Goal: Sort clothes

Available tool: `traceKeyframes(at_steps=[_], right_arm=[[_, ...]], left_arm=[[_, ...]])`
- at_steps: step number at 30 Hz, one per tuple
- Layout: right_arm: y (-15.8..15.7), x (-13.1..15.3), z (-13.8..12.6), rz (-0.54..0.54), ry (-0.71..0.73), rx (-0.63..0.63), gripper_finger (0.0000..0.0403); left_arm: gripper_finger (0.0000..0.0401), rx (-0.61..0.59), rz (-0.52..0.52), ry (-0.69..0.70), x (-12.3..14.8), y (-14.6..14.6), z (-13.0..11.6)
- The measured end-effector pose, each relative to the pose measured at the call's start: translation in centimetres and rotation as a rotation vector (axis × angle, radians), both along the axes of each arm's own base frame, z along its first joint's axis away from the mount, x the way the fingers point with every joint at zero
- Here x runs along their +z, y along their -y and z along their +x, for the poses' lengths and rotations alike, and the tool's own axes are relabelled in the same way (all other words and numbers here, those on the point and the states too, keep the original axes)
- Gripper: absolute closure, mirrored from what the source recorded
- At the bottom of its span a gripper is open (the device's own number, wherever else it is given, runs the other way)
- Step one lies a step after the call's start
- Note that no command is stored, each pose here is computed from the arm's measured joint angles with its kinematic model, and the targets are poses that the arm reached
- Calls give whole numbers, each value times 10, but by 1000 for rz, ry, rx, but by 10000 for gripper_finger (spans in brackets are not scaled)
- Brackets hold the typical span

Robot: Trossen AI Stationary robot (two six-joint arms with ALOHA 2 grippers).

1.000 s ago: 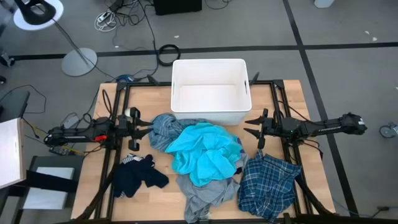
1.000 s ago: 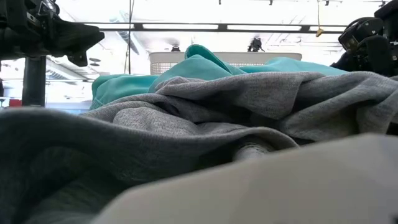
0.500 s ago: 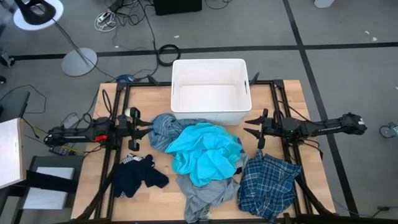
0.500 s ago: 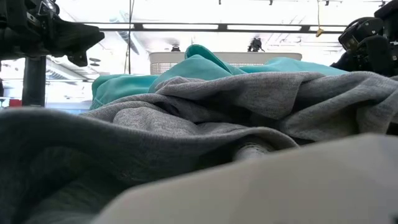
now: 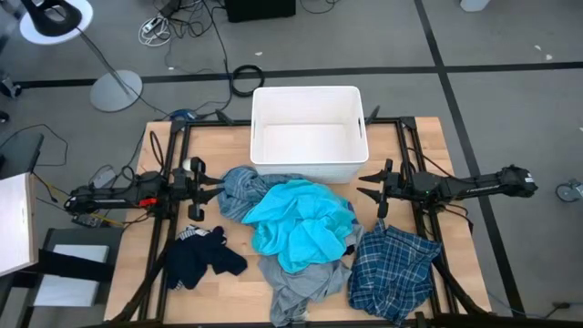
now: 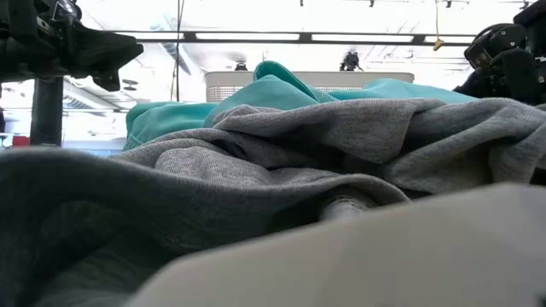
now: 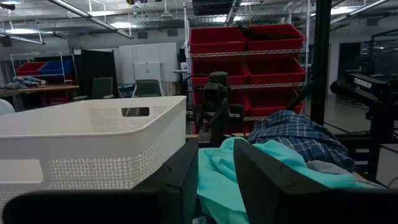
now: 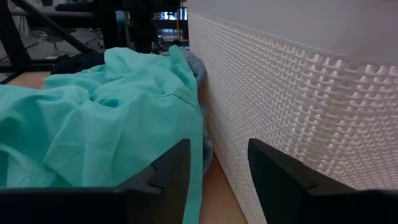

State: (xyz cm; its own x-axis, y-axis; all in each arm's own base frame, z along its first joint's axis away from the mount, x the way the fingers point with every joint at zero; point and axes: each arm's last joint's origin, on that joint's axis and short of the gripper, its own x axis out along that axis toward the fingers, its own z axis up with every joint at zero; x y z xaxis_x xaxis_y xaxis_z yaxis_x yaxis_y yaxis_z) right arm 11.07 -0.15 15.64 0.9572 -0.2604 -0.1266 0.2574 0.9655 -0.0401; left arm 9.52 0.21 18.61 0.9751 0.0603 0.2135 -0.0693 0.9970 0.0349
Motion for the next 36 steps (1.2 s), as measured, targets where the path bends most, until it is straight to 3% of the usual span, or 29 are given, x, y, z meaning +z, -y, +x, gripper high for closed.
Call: traceKeyframes(at_steps=[3, 10, 14, 19, 23, 29, 32, 36], right_arm=[[0, 0, 0, 0, 1, 0, 241], [0, 0, 0, 0, 0, 0, 241], [0, 0, 0, 0, 1, 0, 241], [0, 0, 0, 0, 1, 0, 241], [0, 0, 0, 0, 2, 0, 241], [0, 0, 0, 0, 4, 0, 240], [0, 0, 0, 0, 5, 0, 241], [0, 1, 0, 0, 5, 0, 241]], left_arm=[[293, -3, -10, 5, 0, 0, 0], [293, -149, -479, 25, 1, 1, 0], [293, -177, -606, 30, 1, 1, 0], [293, -196, -514, 18, 5, 2, -1], [293, -93, -432, -20, 31, 0, -6], [293, 63, -323, -301, 75, -4, 2], [293, 46, -284, -381, 92, -3, 17], [293, -65, -243, -452, 105, 1, 45]])
